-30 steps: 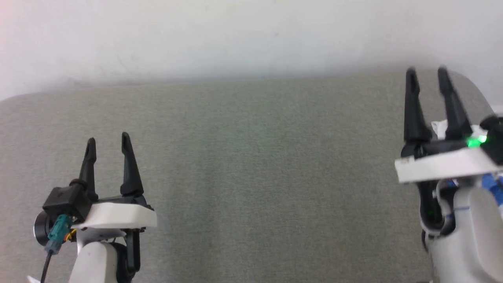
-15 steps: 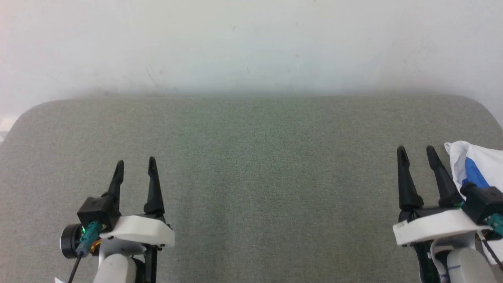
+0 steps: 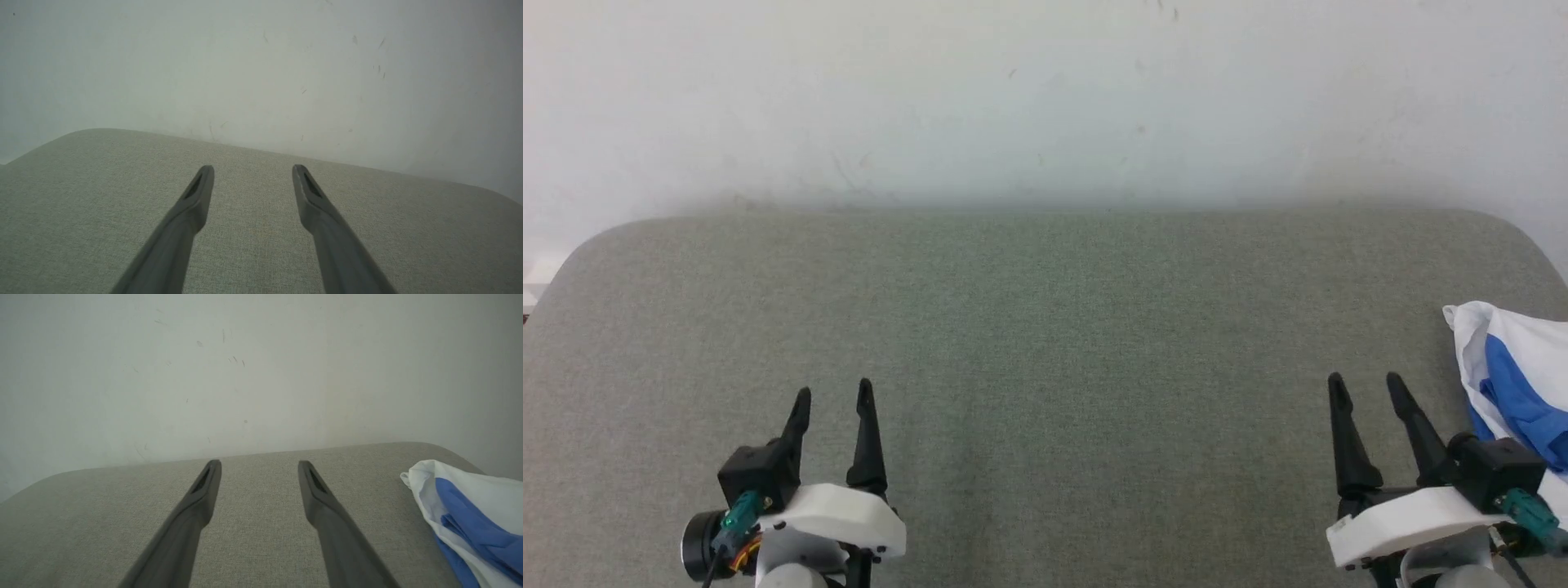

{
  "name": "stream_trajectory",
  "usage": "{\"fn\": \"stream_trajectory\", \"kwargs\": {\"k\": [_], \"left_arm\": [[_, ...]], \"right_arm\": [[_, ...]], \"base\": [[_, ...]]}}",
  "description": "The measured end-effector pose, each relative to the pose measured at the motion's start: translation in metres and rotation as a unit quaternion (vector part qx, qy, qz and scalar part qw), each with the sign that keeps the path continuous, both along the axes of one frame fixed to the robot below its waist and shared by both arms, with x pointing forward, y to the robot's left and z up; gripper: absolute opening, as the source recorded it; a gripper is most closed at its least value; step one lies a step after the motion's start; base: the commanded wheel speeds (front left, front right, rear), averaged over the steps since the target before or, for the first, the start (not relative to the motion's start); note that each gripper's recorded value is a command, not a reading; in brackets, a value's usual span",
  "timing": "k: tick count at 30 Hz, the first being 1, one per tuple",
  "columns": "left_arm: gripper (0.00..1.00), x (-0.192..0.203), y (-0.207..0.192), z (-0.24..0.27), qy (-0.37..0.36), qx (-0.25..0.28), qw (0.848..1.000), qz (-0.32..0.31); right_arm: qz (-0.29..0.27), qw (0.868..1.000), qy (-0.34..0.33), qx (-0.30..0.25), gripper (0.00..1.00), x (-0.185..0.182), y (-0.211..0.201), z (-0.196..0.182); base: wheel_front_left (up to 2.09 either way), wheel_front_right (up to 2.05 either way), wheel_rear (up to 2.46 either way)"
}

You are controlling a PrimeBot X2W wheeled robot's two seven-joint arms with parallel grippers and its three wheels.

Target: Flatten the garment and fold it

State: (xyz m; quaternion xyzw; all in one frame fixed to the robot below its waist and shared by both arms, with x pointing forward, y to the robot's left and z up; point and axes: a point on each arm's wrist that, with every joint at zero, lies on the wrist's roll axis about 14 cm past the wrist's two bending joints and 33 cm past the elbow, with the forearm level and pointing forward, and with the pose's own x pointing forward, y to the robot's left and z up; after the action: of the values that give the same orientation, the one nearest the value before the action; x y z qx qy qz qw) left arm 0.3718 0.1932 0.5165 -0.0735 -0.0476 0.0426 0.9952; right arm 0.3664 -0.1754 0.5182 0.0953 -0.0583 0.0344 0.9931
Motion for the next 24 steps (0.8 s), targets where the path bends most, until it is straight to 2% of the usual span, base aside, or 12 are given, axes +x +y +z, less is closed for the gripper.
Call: {"fn": "stream_trajectory", "kwargs": {"k": [13, 14, 24], "left_arm": [[1.0, -0.003, -0.0005, -0.0102, 0.015, -0.002, 1.0, 0.0], [0.0, -0.0028, -0.0009, -0.0098, 0.014, -0.002, 1.0, -0.001], [0.0, -0.0021, -0.0023, -0.0105, 0.017, -0.004, 1.0, -0.002]], "right_arm": [[0.011, 1.0, 0.016, 0.003, 1.0, -0.0008, 0.0078, -0.0104], [0.011, 1.0, 0.017, 0.003, 0.0, -0.0009, 0.0076, -0.0106], [0.01, 1.0, 0.019, 0.002, 0.0, -0.0007, 0.0062, -0.011]], "base": [[0.0, 0.0, 0.0], [0.0, 0.0, 0.0], [0.0, 0.0, 0.0]]}}
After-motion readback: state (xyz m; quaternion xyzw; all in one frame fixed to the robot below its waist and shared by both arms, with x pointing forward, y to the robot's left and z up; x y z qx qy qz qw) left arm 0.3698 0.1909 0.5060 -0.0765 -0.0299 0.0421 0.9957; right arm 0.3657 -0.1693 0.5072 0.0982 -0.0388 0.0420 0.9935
